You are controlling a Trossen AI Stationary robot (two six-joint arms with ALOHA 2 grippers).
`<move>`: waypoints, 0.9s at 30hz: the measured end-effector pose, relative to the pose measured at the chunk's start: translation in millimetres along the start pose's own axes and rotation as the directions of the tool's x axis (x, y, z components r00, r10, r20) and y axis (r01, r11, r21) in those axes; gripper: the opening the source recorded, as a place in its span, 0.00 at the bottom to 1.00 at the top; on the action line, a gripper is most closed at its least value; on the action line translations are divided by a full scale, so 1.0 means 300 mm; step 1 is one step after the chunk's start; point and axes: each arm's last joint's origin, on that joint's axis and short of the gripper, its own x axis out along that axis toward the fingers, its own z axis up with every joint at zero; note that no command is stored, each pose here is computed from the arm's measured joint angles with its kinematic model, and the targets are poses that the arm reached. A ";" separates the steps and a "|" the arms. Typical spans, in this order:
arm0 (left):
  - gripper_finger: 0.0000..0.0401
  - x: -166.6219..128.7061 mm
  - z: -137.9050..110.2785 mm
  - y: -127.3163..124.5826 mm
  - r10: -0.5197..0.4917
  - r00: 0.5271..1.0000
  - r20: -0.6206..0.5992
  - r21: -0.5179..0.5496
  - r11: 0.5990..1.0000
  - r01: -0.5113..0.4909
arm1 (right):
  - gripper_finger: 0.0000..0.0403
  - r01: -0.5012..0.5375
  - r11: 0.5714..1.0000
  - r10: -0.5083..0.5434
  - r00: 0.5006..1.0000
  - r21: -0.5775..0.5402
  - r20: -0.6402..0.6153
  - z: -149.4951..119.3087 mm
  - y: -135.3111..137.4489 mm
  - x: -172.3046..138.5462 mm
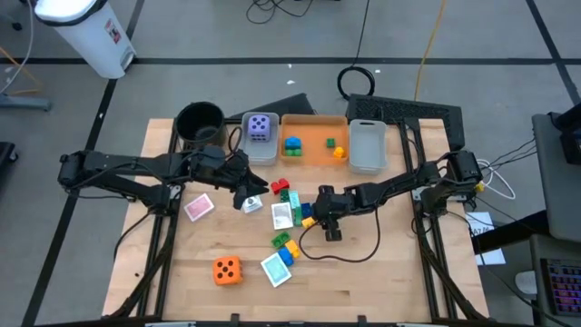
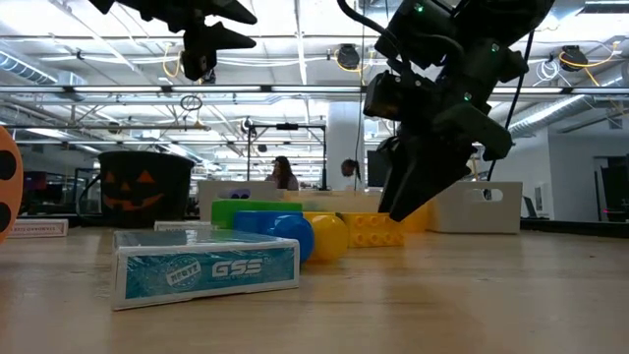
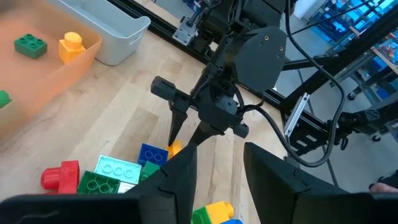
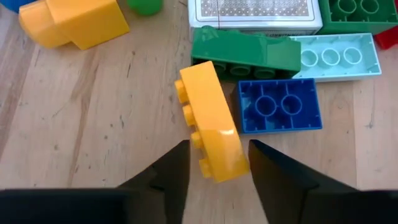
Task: Pick & Place Toys
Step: Put the top yellow game piece into the orange bin
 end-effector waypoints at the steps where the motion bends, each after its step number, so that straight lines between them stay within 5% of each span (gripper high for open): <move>1: 0.34 0.000 0.000 0.000 0.000 1.000 0.000 0.000 1.000 0.000 | 0.33 0.000 1.000 0.000 1.000 0.000 0.000 0.000 0.000 0.000; 9: 0.34 0.000 0.000 0.000 0.000 1.000 0.000 -0.003 1.000 0.000 | 0.16 -0.001 1.000 0.001 1.000 -0.012 0.004 0.002 0.000 -0.001; 27: 0.34 0.000 0.000 0.000 0.000 1.000 0.000 -0.014 1.000 0.000 | 0.13 -0.003 0.999 0.003 1.000 0.037 0.003 0.002 0.000 -0.001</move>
